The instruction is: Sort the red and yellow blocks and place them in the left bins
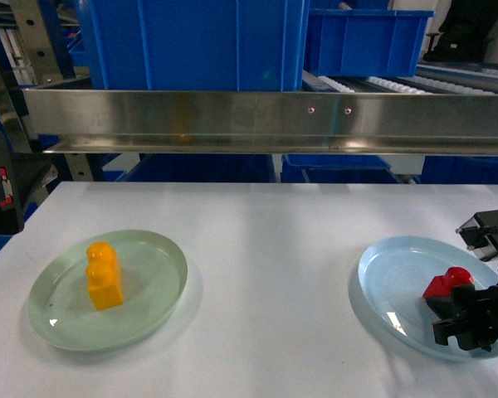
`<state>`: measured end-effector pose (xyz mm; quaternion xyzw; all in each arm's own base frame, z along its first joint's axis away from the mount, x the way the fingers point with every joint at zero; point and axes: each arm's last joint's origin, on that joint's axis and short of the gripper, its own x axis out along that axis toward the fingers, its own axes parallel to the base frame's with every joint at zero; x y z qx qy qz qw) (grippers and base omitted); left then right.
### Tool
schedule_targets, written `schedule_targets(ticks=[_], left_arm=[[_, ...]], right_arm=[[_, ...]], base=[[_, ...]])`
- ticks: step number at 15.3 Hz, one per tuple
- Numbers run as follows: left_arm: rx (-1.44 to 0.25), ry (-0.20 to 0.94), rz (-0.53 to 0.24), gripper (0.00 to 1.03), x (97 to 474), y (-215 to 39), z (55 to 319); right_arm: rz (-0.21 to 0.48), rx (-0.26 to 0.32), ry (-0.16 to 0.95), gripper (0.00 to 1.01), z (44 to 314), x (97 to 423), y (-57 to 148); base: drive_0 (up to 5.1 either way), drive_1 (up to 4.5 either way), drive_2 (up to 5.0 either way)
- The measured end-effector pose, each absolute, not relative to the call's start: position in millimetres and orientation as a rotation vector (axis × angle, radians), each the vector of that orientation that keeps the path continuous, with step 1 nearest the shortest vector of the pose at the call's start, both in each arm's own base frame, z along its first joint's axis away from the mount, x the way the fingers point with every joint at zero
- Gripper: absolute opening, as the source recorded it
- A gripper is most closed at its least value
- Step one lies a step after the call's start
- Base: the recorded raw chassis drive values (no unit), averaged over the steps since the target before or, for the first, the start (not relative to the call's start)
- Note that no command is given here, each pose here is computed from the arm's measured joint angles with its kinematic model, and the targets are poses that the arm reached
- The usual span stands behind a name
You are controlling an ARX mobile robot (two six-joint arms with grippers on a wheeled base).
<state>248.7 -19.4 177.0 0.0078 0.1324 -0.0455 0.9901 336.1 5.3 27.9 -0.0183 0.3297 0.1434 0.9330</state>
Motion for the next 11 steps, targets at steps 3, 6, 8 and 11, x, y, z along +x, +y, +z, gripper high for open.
schedule_targets(ticks=[3, 6, 8, 11], left_arm=[[0.016, 0.265, -0.091, 0.98, 249, -19, 177], [0.016, 0.266, -0.091, 0.98, 249, -19, 177], [0.016, 0.266, -0.091, 0.98, 249, -19, 177], [0.016, 0.266, -0.091, 0.98, 249, -19, 177]], right_arm=[[0.292, -0.033, 0.669, 0.29, 27, 329, 6], [0.289, -0.043, 0.594, 0.29, 49, 315, 9], [0.281, -0.08, 0.458, 0.29, 84, 302, 9], [0.265, -0.117, 0.359, 0.29, 123, 258, 5]], base=[[0.0, 0.0, 0.0], [0.0, 0.0, 0.0], [0.0, 0.0, 0.0], [0.0, 0.0, 0.0]])
